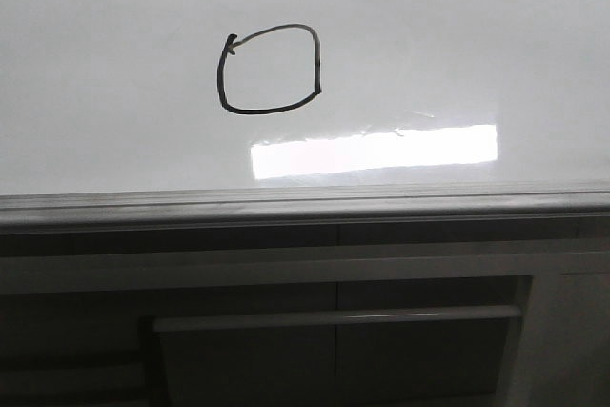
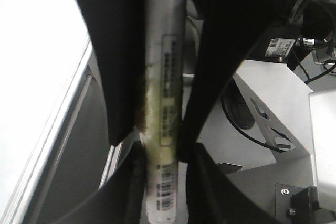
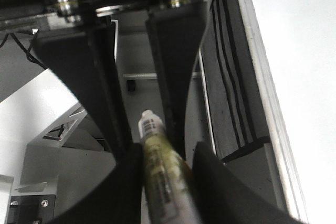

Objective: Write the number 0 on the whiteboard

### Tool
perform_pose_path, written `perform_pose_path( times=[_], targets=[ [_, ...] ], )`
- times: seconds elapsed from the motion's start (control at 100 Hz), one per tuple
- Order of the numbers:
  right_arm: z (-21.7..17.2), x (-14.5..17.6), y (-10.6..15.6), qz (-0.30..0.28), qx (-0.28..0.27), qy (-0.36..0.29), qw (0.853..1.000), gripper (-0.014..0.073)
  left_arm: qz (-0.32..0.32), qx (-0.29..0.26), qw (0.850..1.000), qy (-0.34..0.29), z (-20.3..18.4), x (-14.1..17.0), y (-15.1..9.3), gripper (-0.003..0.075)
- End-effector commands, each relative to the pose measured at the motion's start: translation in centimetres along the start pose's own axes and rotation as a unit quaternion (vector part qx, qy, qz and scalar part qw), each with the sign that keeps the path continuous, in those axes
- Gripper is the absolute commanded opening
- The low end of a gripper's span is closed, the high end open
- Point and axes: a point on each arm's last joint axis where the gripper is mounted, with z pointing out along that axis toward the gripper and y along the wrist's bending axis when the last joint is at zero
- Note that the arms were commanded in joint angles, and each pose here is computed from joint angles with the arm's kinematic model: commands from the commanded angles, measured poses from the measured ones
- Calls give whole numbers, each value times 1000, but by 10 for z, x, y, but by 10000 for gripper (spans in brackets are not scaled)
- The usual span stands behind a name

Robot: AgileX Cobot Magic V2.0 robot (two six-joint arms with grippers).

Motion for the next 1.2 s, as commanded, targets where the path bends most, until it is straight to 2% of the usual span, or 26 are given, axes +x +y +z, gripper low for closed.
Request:
perform_pose_path(
  times=[0.0, 0.05, 0.14, 0.28, 0.39, 0.6, 0.67, 0.76, 0.81, 0.91, 1.1, 1.19],
  targets=[
    [-14, -14, -2, 0, 28, -59, 998, 309, -3, -13, 999, -49, -7, -14, 1, -20],
    [-14, -15, -3, 0, 33, -67, 997, 437, -2, -15, 999, -48, -7, -14, 1, -20],
    [-22, -19, -4, -8, 44, -78, 996, 536, 4, -20, 999, -46, -7, -14, 2, -20],
    [-46, -26, -7, -22, 77, -106, 991, 538, 4, -44, 997, -56, -8, -16, 7, -20],
    [-71, -26, -11, -30, 117, -125, 985, 538, -21, -89, 993, -81, -10, -19, 17, -20],
    [-130, -11, -12, -18, 205, -162, 965, 531, -88, -207, 967, -123, -19, -21, 48, -20],
    [-144, -5, -10, -13, 232, -169, 958, 482, -106, -238, 957, -128, -20, -20, 60, -20],
    [-159, 3, -7, -7, 260, -173, 950, 348, -125, -270, 945, -133, -17, -18, 77, -20],
    [-163, 8, -5, -3, 269, -172, 947, 236, -135, -284, 939, -137, -14, -18, 86, -20],
    [-163, 17, -1, 1, 274, -164, 948, -78, -160, -309, 925, -156, -6, -17, 107, -20],
    [-151, 35, 5, 16, 258, -140, 956, -69, -262, -333, 885, -194, 14, -6, 151, -20],
    [-141, 43, 6, 27, 245, -128, 961, -69, -300, -337, 874, -181, 26, 5, 167, -20]
  ],
)
